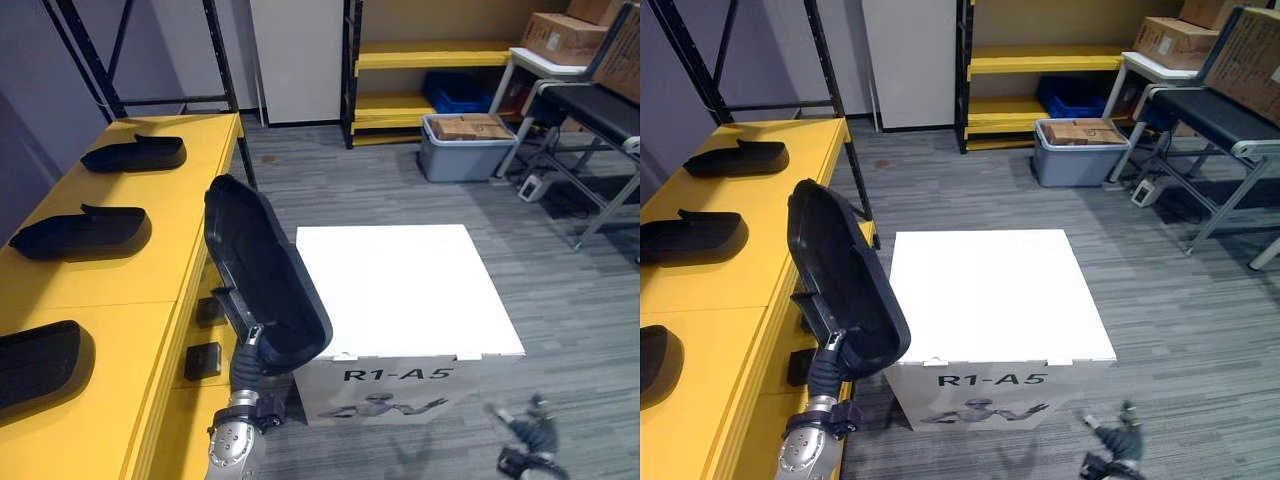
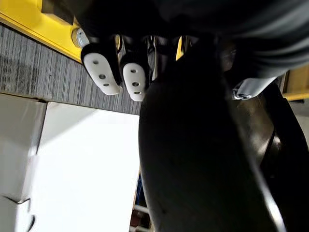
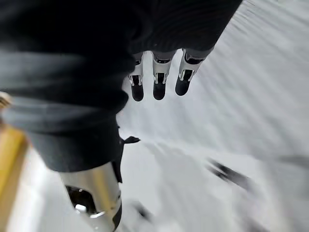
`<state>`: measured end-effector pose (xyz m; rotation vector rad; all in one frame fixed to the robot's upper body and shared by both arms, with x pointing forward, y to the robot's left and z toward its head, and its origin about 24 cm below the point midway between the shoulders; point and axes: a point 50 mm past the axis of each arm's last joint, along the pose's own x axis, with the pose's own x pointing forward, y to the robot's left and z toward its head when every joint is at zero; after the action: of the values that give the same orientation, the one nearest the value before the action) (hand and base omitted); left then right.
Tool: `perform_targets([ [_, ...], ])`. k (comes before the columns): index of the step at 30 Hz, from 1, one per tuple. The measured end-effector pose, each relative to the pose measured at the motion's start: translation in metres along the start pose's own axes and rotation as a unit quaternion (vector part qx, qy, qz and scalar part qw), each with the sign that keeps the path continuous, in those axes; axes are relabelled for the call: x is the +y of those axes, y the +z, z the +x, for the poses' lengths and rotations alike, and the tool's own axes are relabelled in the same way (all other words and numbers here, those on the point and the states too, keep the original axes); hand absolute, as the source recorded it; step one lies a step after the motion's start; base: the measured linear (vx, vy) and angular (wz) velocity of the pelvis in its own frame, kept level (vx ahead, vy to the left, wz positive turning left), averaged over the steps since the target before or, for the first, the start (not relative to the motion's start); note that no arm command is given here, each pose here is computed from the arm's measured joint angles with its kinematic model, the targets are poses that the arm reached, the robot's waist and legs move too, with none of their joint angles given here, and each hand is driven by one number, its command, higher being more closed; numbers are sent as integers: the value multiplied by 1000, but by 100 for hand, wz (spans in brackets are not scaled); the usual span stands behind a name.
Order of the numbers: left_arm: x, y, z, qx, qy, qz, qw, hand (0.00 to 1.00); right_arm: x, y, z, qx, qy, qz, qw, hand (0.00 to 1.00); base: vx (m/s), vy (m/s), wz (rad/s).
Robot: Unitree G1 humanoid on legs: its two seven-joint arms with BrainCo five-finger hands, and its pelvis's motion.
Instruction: Walk over and take plastic housings, then place them on the shelf
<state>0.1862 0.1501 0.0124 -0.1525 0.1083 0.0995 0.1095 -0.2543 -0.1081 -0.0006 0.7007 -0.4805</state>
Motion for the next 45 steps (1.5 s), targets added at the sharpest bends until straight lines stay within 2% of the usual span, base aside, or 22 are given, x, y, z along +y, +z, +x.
perform_targets([
  [3,2,0,-1,2,-6,6,1000,100,23,-32,-10,66,60,-23,996,0,-10,7,13],
  [6,3,-4,-4,10,-4,6,1000,100,33,-46,-14,96,96,-58,989,0,-16,19,21],
  [13,-5,-2,-5,4,-14,6,1000,100,42,-47,-11,103,127,-119,979,0,-12,12,67],
  [19,-18,13,1,-32,-28,3,999,100,59,-39,-12,80,154,-141,975,0,39,-39,129],
  [21,-22,24,0,-55,-30,-7,998,100,64,-34,-11,68,159,-143,974,0,19,-127,141],
  [24,-23,47,0,-108,-17,-27,994,100,76,-4,2,15,156,-140,978,0,-62,-79,82],
  [28,-22,56,2,-132,-7,-39,990,100,80,12,8,-11,146,-133,980,0,-41,-10,94],
  [32,-32,58,13,-141,-28,-37,989,100,73,3,11,16,124,-127,984,0,-30,96,156],
  [35,-27,53,19,-131,-8,-34,991,100,75,2,15,27,126,-134,983,0,35,82,66],
  [45,-31,45,13,-117,-17,12,993,100,76,-24,2,72,135,-126,980,0,1,121,53],
])
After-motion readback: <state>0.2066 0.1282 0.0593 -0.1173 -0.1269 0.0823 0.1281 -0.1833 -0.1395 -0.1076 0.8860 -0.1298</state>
